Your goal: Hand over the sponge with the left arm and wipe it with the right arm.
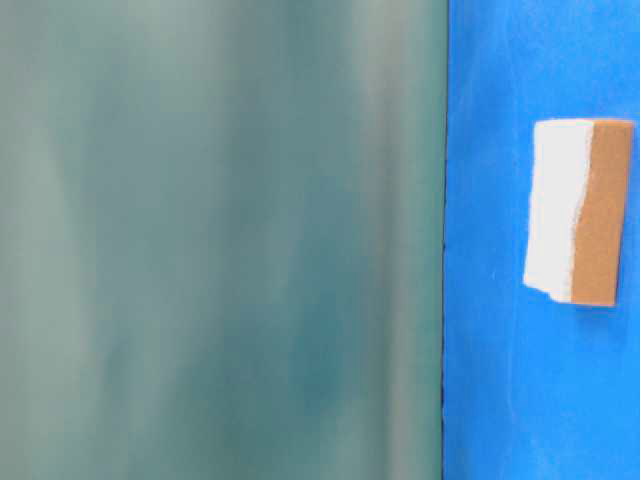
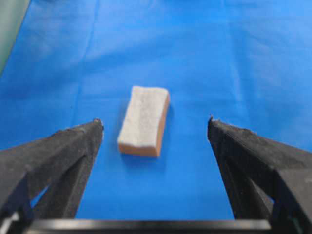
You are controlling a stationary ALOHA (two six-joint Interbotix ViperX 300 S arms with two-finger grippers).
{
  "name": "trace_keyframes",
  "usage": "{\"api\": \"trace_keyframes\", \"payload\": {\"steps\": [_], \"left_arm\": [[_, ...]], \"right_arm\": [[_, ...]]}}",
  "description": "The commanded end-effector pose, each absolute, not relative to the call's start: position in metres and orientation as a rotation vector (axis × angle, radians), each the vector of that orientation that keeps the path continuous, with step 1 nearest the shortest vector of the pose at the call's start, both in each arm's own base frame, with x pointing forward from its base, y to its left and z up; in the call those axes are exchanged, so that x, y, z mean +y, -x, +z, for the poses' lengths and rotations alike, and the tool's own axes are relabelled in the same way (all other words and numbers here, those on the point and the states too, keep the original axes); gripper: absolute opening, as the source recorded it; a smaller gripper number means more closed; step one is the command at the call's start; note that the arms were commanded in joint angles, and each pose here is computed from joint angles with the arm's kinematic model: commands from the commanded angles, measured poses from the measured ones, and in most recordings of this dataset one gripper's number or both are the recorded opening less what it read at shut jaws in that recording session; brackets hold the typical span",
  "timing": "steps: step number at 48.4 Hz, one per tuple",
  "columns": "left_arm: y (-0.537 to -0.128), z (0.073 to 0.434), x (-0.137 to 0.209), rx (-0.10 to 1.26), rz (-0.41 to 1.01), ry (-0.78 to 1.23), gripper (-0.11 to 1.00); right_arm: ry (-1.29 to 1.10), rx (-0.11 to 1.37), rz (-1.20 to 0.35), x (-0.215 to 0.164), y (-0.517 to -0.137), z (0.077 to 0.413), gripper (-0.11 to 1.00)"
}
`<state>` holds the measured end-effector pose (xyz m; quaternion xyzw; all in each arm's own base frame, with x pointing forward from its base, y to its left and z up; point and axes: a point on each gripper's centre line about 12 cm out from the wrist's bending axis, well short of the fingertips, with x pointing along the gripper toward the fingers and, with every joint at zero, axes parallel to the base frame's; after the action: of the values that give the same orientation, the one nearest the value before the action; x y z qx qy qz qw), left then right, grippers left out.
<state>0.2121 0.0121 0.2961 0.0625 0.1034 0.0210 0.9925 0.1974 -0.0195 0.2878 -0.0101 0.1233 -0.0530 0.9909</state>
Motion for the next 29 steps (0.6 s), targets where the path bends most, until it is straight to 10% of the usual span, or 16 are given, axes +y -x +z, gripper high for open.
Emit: {"api": "trace_keyframes", "payload": {"steps": [1,29], "left_arm": [[-0.202,0.295,0.011,0.184,0.043,-0.123,0.91],[-0.144,0.245,0.007,0.184,0.049,-0.012,0.91]], "right_arm": [[0.014,0.216,-0.103,-0.018,-0.186,0.287,0.73],[-0.068,0.22,-0.102,-0.014,-0.151,0.243,0.71]]}}
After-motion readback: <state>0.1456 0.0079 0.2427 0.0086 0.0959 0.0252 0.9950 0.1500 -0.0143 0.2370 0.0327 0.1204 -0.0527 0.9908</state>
